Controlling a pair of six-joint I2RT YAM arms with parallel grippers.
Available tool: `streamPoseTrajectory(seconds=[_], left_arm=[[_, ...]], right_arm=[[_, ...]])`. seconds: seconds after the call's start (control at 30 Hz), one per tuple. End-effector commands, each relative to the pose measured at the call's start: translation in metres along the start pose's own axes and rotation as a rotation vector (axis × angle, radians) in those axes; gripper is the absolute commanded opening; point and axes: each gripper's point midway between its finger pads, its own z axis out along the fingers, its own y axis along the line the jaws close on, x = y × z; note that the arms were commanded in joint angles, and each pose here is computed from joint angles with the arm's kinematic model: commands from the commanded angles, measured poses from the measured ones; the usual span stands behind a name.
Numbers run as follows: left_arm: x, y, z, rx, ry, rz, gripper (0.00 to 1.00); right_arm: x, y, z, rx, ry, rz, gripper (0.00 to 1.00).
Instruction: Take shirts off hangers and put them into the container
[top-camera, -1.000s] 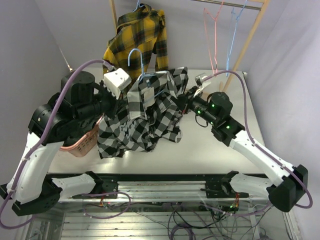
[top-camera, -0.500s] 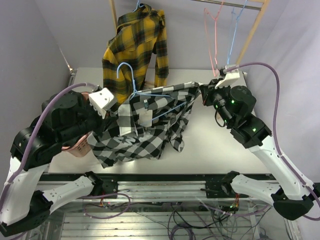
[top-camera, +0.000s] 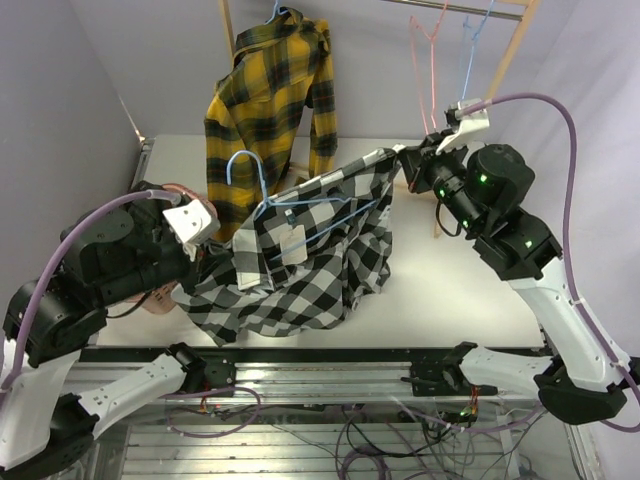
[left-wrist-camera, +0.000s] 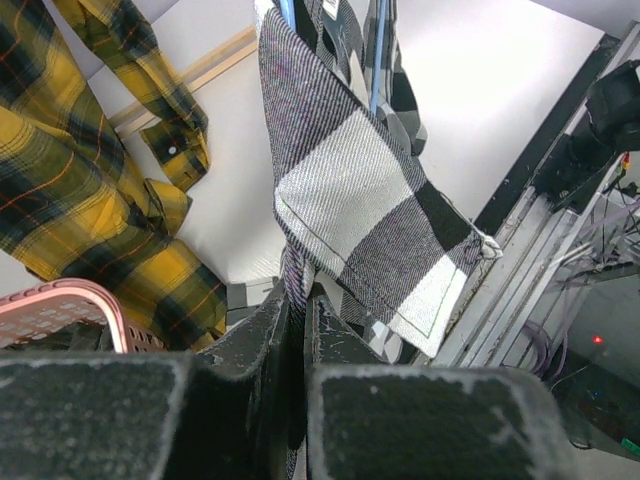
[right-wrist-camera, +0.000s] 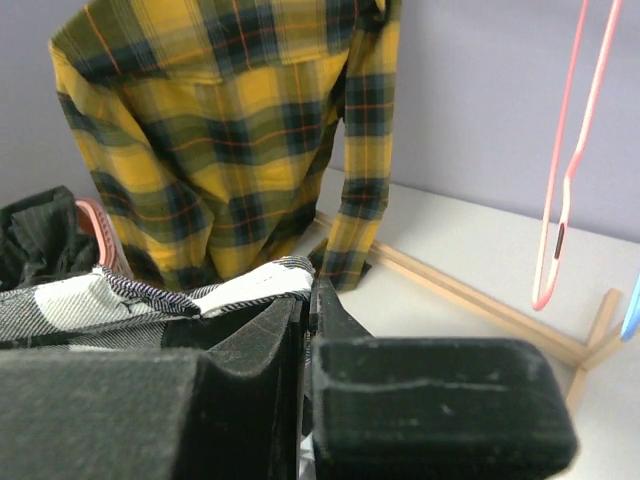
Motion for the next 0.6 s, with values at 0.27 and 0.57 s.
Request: streamPoseTrajectory(seconds=[0.27,0.57], left_arm=[[0.004,-0.016,-0.017,0.071,-0.023,0.028,0.07],[-0.006,-0.046,-0.034,0.228,-0.123,0.067,0.07]], right_arm=[[-0.058,-0.042,0.001,0.229,-0.179,-0.01,0.0],[-0.07,-0.033,0.017,0.195,-0.218,-0.021,0.0]])
